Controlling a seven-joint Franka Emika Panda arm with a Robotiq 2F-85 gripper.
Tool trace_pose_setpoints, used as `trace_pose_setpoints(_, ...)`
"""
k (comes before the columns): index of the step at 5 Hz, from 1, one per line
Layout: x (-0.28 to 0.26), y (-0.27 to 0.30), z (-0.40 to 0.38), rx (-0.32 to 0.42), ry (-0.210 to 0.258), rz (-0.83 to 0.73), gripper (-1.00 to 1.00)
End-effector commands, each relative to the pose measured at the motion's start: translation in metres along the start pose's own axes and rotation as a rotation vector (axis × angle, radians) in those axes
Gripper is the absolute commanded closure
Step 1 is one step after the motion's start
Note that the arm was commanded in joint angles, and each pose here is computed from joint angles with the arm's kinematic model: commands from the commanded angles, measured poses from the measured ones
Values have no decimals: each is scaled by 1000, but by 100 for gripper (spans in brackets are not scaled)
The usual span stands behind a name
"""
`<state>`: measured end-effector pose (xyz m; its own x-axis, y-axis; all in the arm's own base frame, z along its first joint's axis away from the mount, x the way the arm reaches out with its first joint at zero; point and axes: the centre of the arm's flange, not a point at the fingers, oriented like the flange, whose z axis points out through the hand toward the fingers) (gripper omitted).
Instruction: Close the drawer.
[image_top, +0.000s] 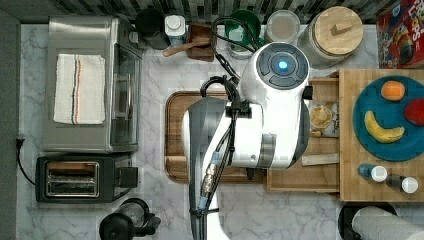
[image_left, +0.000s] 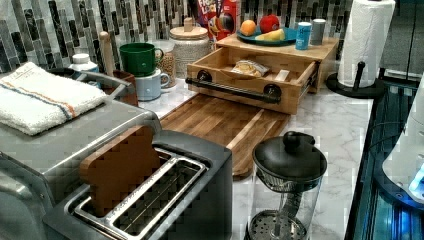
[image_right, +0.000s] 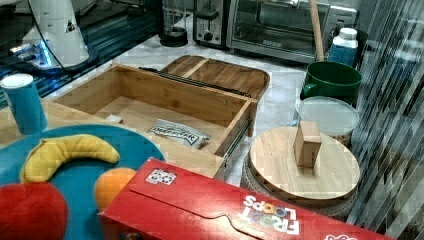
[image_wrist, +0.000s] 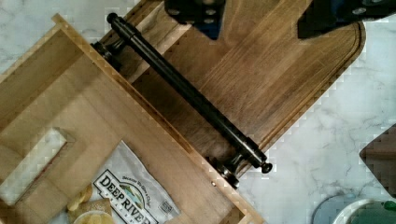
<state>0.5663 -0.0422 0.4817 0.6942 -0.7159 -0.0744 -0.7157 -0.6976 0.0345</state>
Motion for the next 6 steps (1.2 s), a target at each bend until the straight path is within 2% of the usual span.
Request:
trace_pose_setpoints(1, 1, 1, 0, 2, 0, -9, 100)
trace_pose_setpoints(2, -30, 9, 25, 132, 82, -123, -100)
trace_pose_setpoints(3, -57, -10, 27, 127, 107, -254, -100)
trace_pose_setpoints(4, -79, -27, 31, 116, 95, -431, -100)
trace_pose_setpoints(5, -94, -35, 32, 109, 127, -700, -100)
trace_pose_setpoints(6, -102, -48, 38, 60, 111, -852, -100)
